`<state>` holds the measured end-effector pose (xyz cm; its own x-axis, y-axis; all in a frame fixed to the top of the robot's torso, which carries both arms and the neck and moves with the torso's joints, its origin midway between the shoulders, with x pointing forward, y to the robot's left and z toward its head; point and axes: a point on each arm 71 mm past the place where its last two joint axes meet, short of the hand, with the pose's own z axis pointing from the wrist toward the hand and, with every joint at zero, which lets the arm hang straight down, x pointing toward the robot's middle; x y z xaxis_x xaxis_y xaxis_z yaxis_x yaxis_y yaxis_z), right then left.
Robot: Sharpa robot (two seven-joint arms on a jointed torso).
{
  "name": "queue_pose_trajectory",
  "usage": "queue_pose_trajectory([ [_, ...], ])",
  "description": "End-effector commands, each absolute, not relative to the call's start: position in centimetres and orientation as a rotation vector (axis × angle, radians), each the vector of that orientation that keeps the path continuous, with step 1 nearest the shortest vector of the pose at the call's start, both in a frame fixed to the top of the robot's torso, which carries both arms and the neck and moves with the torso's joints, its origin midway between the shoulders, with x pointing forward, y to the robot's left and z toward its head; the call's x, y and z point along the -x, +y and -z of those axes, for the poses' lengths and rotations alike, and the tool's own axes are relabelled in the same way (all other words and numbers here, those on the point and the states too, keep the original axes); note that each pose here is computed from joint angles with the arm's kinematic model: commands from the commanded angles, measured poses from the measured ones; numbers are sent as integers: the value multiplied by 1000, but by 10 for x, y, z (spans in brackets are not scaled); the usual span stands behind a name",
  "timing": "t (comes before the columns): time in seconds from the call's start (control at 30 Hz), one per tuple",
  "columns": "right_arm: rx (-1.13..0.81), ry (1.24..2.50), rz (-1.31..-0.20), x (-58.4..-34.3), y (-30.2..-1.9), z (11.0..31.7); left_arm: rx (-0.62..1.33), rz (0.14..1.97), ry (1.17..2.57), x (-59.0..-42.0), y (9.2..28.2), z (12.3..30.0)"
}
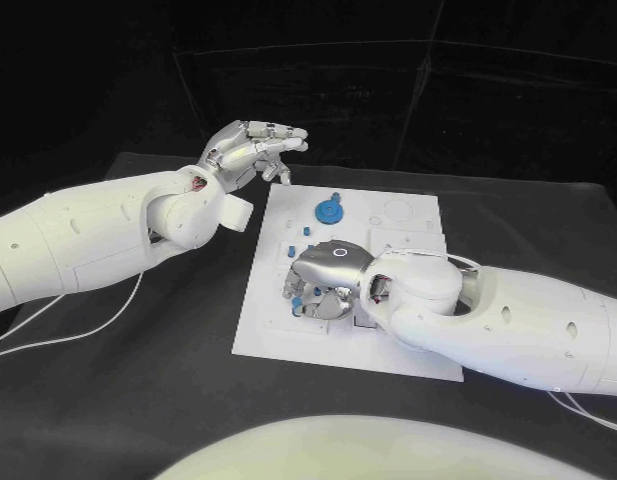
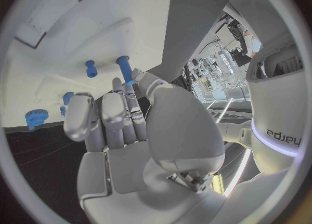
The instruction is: Assemble the parts on the task board
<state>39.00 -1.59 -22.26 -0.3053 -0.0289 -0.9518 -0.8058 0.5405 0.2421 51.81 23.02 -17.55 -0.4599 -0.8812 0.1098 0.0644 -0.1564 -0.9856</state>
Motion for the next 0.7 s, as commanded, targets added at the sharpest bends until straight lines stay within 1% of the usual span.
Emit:
queue_pose_trajectory([
  [0.03,692,1693,-943,-390,-16,220,972,1718,1406,-518,229,175],
  [0.27,678,1683,-967,-389,-17,219,973,1718,1408,-518,230,175],
  [0.4,646,1662,-989,-388,-22,216,973,1719,1408,-518,230,175],
  [0.5,595,1648,-1000,-387,-34,212,973,1717,1407,-519,230,175],
  [0.6,495,1652,-997,-389,-55,203,972,1717,1403,-519,231,175],
  [0.7,385,1673,-973,-397,-79,194,968,1721,1396,-518,231,174],
])
